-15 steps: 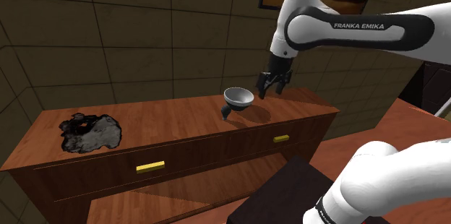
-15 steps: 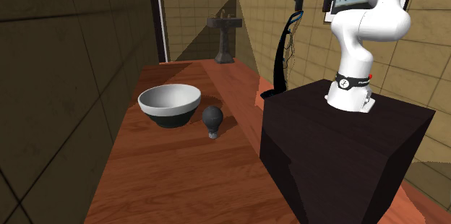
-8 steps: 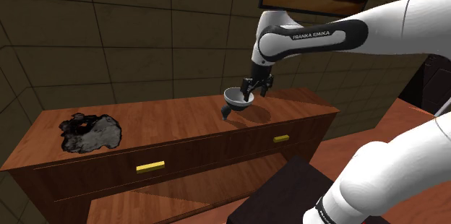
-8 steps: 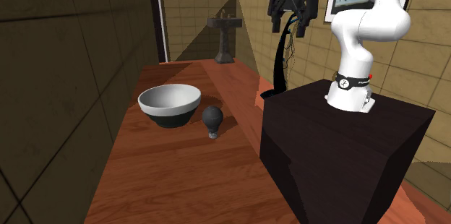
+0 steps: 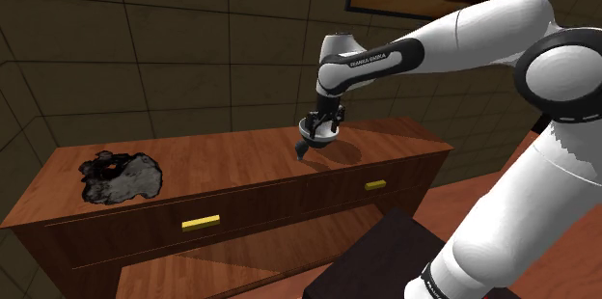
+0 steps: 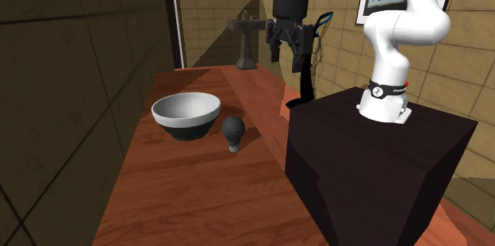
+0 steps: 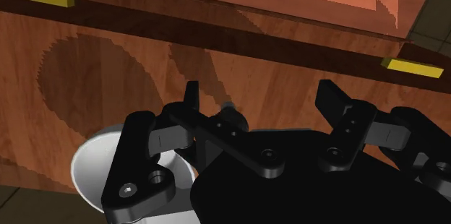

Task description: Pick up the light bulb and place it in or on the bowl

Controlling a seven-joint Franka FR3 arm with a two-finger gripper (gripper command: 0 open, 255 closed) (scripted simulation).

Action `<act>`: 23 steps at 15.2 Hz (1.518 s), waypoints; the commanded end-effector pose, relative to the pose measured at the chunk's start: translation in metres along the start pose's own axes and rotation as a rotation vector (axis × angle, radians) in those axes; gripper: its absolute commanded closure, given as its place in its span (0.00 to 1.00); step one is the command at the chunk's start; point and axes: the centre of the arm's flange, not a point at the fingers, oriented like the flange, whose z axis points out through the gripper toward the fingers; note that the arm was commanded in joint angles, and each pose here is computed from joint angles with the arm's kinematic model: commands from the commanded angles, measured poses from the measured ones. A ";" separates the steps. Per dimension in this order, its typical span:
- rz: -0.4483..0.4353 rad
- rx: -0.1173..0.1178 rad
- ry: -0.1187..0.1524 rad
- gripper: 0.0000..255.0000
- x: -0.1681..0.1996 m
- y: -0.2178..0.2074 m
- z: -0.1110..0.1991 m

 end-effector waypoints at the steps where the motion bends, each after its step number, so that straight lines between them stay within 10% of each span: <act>1: 0.005 -0.007 -0.002 0.00 0.025 -0.001 0.019; 12: 0.030 -0.040 -0.015 0.00 0.136 0.001 0.105; 23: 0.030 -0.040 -0.015 0.00 0.136 0.003 0.145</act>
